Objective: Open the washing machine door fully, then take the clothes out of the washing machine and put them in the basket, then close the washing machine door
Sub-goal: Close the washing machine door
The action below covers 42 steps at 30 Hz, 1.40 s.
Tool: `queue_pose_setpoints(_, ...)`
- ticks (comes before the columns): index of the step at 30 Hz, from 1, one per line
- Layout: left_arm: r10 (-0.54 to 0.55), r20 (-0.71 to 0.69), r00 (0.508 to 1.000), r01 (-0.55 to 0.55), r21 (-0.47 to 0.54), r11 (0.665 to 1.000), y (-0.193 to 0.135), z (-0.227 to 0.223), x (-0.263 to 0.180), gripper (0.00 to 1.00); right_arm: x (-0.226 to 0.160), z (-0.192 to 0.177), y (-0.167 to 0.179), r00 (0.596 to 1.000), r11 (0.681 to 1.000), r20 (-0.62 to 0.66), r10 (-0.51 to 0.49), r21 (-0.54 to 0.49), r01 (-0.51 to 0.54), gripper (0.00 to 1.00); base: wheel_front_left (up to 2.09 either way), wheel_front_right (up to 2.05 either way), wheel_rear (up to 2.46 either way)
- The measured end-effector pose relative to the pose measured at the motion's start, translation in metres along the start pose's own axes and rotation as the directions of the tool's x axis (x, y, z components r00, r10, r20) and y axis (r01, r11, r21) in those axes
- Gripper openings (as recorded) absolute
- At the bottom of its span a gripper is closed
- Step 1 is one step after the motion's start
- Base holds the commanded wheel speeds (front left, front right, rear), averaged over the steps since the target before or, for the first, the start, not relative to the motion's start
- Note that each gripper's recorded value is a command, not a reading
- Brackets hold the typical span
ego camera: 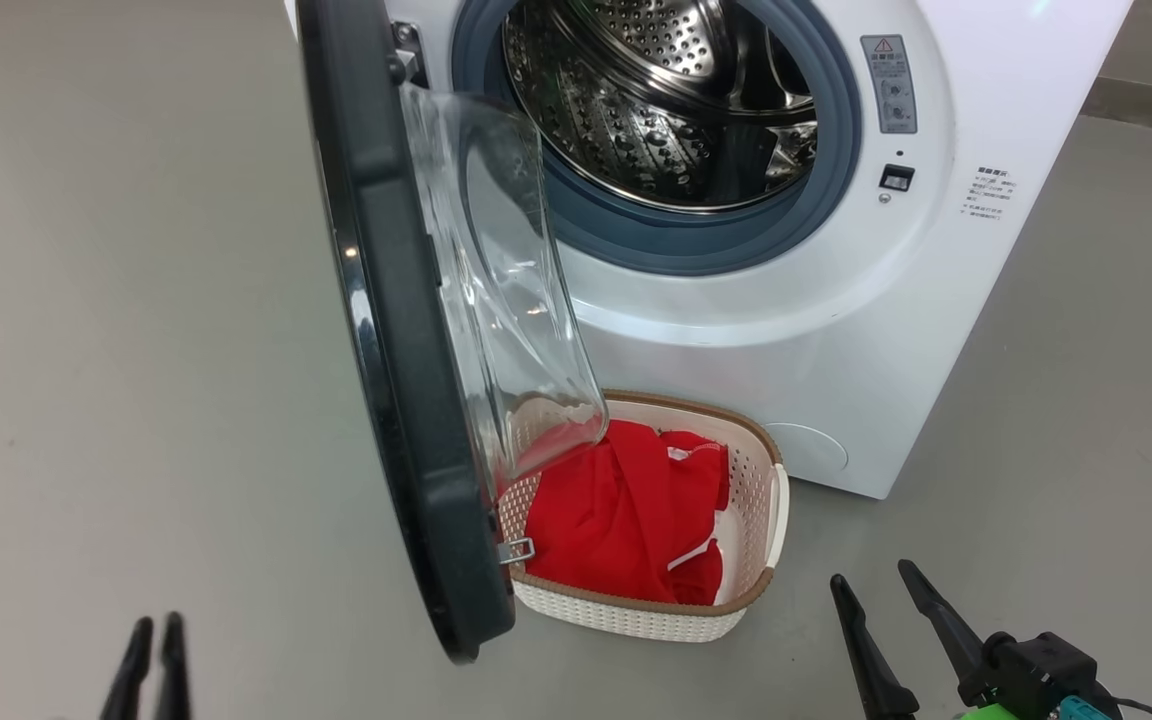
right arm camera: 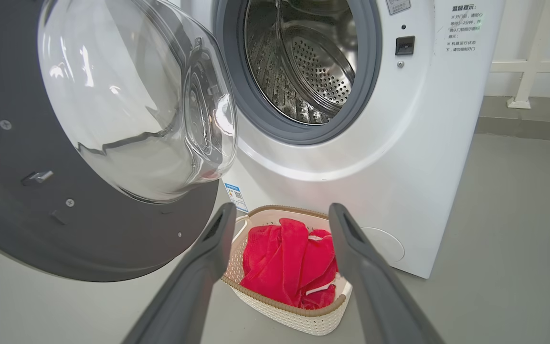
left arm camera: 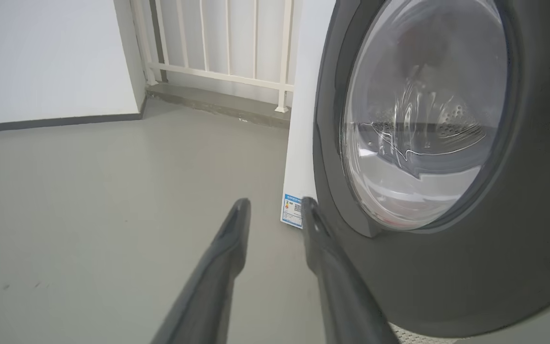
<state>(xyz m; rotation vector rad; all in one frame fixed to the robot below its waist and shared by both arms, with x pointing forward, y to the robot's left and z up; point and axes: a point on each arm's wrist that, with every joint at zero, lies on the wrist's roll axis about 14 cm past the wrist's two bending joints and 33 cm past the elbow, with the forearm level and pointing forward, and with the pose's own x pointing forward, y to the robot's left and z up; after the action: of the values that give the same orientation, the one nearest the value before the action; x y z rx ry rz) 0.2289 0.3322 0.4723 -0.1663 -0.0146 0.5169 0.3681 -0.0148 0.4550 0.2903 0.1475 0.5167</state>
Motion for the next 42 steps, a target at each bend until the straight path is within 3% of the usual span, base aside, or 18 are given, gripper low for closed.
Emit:
queue_pose_setpoints(5, 0.036, 0.073, 0.997, -0.026, -0.14, 0.99, 0.004, 0.021, 0.01, 0.0, 0.0, 0.0, -0.001, 1.0, 1.0, 0.0, -0.002, 0.001, 0.002, 1.0, 0.0, 0.0, 0.0)
queue_pose_setpoints(7, 0.061, 0.128, 0.99, -0.029, -0.241, 0.97, 0.008, 0.037, 0.018, 0.0, 0.0, -0.001, -0.001, 1.0, 1.0, -0.002, -0.002, 0.002, 0.002, 1.0, 0.0, 0.0, 0.0)
queue_pose_setpoints(8, 0.073, 0.162, 0.984, -0.016, -0.327, 0.945, 0.01, 0.049, 0.025, 0.0, 0.0, -0.002, -0.001, 1.0, 1.0, -0.005, -0.003, 0.004, 0.003, 1.0, 0.0, 0.0, 0.0)
queue_pose_setpoints(9, 0.073, 0.162, 0.984, -0.016, -0.327, 0.945, 0.01, 0.049, 0.025, 0.0, 0.0, -0.002, -0.001, 1.0, 1.0, -0.005, -0.003, 0.004, 0.003, 1.0, 0.0, 0.0, 0.0)
queue_pose_setpoints(11, 0.089, 0.186, 0.978, 0.004, -0.447, 0.894, 0.011, 0.058, 0.03, 0.0, 0.0, -0.002, -0.002, 1.0, 1.0, -0.006, -0.005, 0.005, 0.005, 1.0, 0.0, 0.0, 0.0)
queue_pose_setpoints(13, 0.106, 0.197, 0.975, 0.031, -0.589, 0.808, 0.013, 0.064, 0.036, 0.0, 0.0, -0.003, -0.003, 1.0, 1.0, -0.008, -0.009, 0.007, 0.009, 1.0, 0.0, 0.0, 0.0)
queue_pose_setpoints(14, 0.114, 0.2, 0.973, 0.05, -0.669, 0.742, 0.012, 0.067, 0.039, 0.0, 0.0, -0.003, -0.004, 1.0, 1.0, -0.009, -0.01, 0.007, 0.01, 1.0, 0.0, 0.0, 0.0)
queue_pose_setpoints(16, 0.107, 0.18, 0.978, 0.082, -0.802, 0.592, 0.013, 0.073, 0.046, 0.0, -0.001, -0.004, -0.005, 1.0, 1.0, -0.01, -0.014, 0.009, 0.015, 1.0, 0.0, 0.0, 0.0)
queue_pose_setpoints(17, 0.094, 0.167, 0.981, 0.1, -0.866, 0.49, 0.013, 0.077, 0.05, 0.0, -0.001, -0.005, -0.006, 1.0, 1.0, -0.011, -0.016, 0.011, 0.016, 1.0, 0.0, 0.0, 0.0)
queue_pose_setpoints(18, 0.076, 0.159, 0.984, 0.111, -0.896, 0.429, 0.014, 0.08, 0.054, 0.0, -0.001, -0.005, -0.006, 1.0, 1.0, -0.012, -0.018, 0.012, 0.018, 1.0, 0.0, 0.0, 0.0)
queue_pose_setpoints(23, -0.096, 0.088, 0.991, 0.115, -0.938, 0.327, 0.007, 0.079, 0.062, 0.0, -0.001, -0.008, -0.011, 0.999, 0.999, -0.019, -0.031, 0.019, 0.032, 1.0, 0.0, 0.0, 0.0)
queue_pose_setpoints(24, -0.219, 0.06, 0.974, 0.118, -0.958, 0.262, -0.012, 0.075, 0.064, 0.0, -0.001, -0.009, -0.013, 0.999, 0.999, -0.02, -0.036, 0.022, 0.037, 1.0, 0.0, 0.0, 0.0)
queue_pose_setpoints(27, -0.392, 0.011, 0.92, 0.119, -0.96, 0.252, -0.038, 0.07, 0.062, 0.0, 0.001, -0.008, -0.015, 0.999, 0.999, -0.019, -0.042, 0.025, 0.042, 1.0, 0.0, 0.0, 0.0)
queue_pose_setpoints(32, -0.545, -0.029, 0.838, 0.127, -0.96, 0.248, -0.063, 0.067, 0.06, 0.0, 0.0, -0.011, -0.021, 0.998, 0.998, -0.024, -0.06, 0.032, 0.06, 1.0, 0.0, 0.0, 0.0)
queue_pose_setpoints(42, -0.673, -0.035, 0.739, 0.159, -0.962, 0.224, -0.109, 0.064, 0.067, 0.0, 0.001, -0.009, -0.037, 0.995, 0.994, -0.013, -0.101, 0.04, 0.102, 1.0, 0.0, 0.0, 0.0)
